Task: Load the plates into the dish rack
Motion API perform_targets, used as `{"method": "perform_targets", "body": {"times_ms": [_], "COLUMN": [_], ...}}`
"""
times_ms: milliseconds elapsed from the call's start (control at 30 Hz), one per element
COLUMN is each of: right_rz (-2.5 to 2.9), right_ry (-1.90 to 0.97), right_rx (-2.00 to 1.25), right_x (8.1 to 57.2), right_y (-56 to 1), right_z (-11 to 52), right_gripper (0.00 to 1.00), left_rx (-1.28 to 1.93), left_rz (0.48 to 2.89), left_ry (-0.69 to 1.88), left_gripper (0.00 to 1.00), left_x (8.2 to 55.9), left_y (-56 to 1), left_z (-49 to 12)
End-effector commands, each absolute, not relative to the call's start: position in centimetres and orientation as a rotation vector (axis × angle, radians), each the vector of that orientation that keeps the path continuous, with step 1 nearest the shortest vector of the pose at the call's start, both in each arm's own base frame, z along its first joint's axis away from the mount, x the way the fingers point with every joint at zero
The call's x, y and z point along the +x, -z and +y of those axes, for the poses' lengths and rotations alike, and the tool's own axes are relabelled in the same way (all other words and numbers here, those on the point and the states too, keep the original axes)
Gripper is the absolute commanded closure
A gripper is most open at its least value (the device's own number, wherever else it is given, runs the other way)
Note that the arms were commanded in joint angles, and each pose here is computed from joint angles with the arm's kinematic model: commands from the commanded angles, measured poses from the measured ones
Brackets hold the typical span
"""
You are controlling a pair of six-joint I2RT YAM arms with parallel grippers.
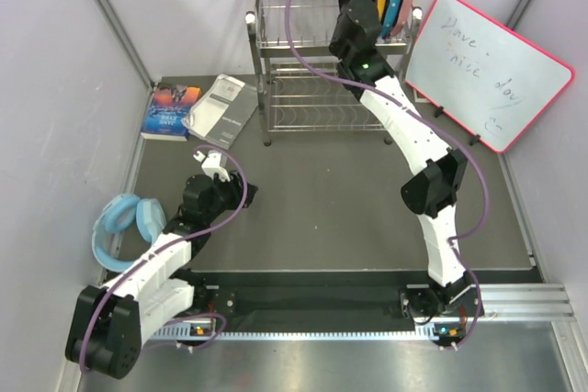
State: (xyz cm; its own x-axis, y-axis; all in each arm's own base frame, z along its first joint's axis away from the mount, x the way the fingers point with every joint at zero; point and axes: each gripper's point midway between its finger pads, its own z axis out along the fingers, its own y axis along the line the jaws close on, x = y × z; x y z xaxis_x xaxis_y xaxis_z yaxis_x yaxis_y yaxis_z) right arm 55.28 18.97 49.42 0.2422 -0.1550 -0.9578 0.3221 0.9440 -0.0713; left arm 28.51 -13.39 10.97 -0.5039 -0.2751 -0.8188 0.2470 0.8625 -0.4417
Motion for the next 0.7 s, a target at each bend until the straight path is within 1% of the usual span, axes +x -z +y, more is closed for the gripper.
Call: {"method": "perform_targets", "body": {"times_ms": [0,533,600,633,667], "right_rz": [1.113,1.177,1.181,1.181,1.179], "right_ry": [0.255,0.318,0.325,0.326,0.328], "right_rx": [0.253,0.229,0.235,0.238,0.234], "right_x": [53.2,54.9,55.0,55.1,55.1], "right_y": [-55.4,-52.3,-52.1,-52.0,-52.0], "right_z": [16.8,16.6,16.4,16.4,16.4], "right_gripper": [1.00,1.00,0.95,0.88,0.85], "left_rx": [-0.020,-0.029,-0.029,-0.030,-0.031], "left_rz": [1.942,1.959,1.959,1.964,1.964], "left_ry": [0.667,0.666,0.666,0.665,0.664], "left_gripper": [0.53,0.53,0.53,0.53,0.53], "left_x": [29.2,29.3,29.3,29.3,29.3], "left_y": [-12.4,-11.9,-11.9,-11.8,-11.8], "left_z": [-13.8,-13.8,-13.8,-13.8,-13.8]}}
